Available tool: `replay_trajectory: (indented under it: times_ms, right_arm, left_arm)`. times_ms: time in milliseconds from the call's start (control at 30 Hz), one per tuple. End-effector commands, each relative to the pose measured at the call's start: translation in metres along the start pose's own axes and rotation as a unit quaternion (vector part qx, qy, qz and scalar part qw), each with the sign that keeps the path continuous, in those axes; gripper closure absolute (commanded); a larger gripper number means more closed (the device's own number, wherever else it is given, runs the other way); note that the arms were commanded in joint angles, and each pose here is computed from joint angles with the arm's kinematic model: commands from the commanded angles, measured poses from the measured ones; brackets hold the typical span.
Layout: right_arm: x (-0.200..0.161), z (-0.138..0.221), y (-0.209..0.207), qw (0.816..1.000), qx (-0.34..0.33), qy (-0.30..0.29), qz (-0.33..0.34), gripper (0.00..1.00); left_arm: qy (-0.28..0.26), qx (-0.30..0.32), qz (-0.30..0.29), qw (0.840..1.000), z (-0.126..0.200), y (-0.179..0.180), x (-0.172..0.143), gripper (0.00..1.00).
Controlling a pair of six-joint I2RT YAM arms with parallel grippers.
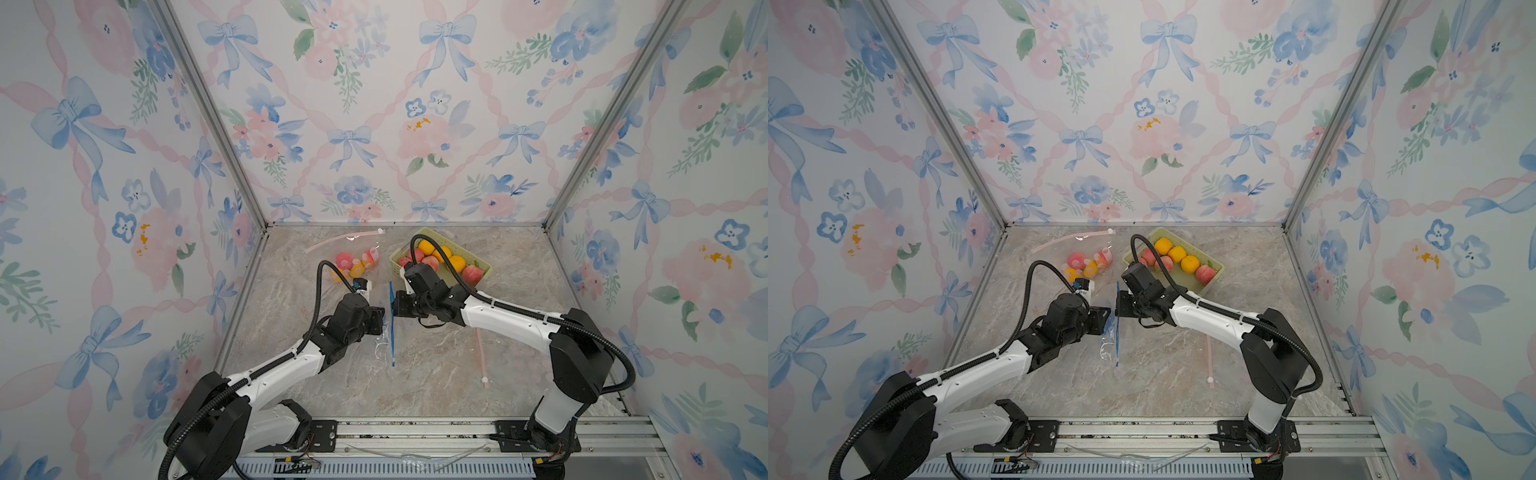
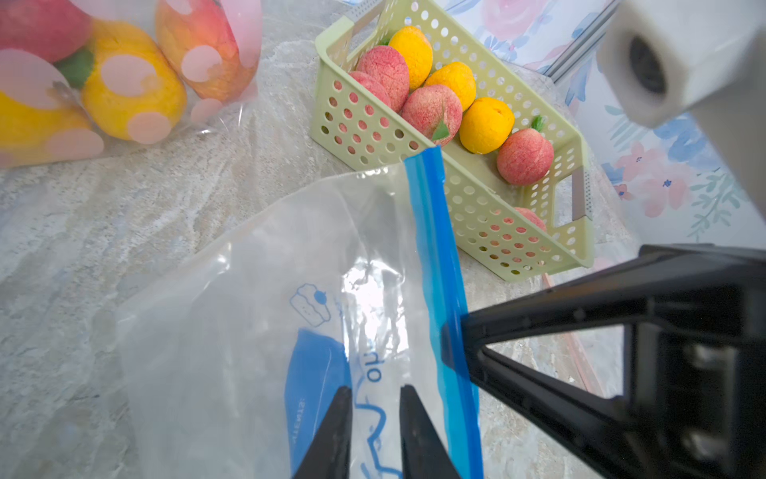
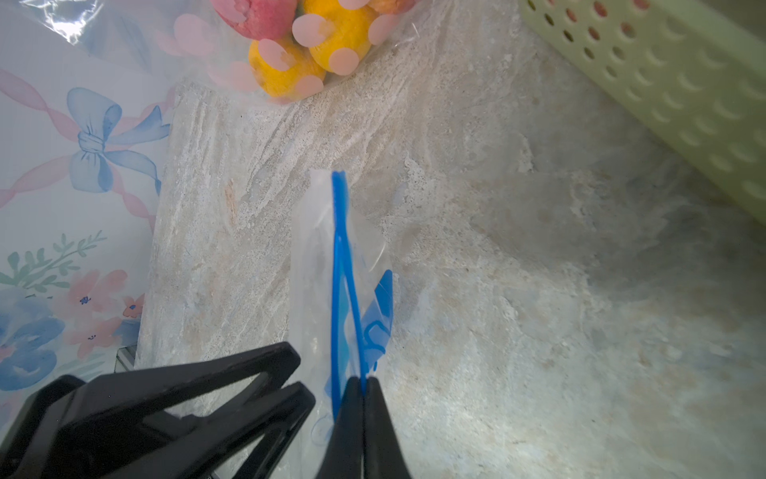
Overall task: Place the peach in a zip-top bag and seal the zipper
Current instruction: Open the zipper of the food storage bag.
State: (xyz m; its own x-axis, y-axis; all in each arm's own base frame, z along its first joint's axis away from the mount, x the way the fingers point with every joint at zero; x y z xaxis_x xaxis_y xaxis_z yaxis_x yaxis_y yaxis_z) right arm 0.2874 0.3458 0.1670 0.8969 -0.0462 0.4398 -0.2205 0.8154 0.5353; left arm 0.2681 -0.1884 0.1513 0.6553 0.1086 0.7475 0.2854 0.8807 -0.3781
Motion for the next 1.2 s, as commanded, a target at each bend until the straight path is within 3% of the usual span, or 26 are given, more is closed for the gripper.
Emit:
replay_trajectory:
  times_ms: [0, 200, 400, 867, 1167]
  right_arm:
    - [-0.001, 0.001, 0.007, 1.0, -0.003, 0.003, 0.016, 1.0]
    - [-0.001, 0.001, 0.012, 1.0, 0.021, -0.001, 0.022, 1.0]
    - [0.002, 0.003, 0.019, 0.999, 0.046, -0.009, 0.024, 1.0]
    - [0.002, 0.007, 0.028, 0.998, 0.059, -0.01, 0.036, 1.0]
    - [-0.001, 0.01, 0.033, 0.997, 0.042, -0.01, 0.059, 1.0]
  left_arm:
    - [-0.016, -0.009, 0.016, 1.0, 0.004, -0.002, 0.009, 0.68]
    - [-0.05, -0.037, 0.052, 0.997, 0.013, -0.006, 0.026, 0.42]
    - [-0.059, -0.052, 0.061, 0.995, 0.016, -0.007, 0.035, 0.34]
    - [-0.045, -0.035, 0.048, 0.997, -0.001, 0.001, 0.036, 0.34]
    - [-0.027, 0.017, 0.046, 0.998, -0.009, 0.017, 0.028, 0.56]
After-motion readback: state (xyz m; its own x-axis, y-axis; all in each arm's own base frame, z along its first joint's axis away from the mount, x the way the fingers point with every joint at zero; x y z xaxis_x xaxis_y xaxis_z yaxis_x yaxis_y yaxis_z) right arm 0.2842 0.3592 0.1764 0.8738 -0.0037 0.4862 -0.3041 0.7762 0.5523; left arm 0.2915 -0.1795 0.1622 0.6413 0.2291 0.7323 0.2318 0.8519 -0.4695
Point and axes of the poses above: each gripper's point midway between its finger pads, its own z axis back along the fingers, its own y axis along the line the jaws close on, x = y × z, the point moved 4 cm from there along z, back along the fingers, and after that the axes turned 2 degrees about -z, right-handed, at the moved point
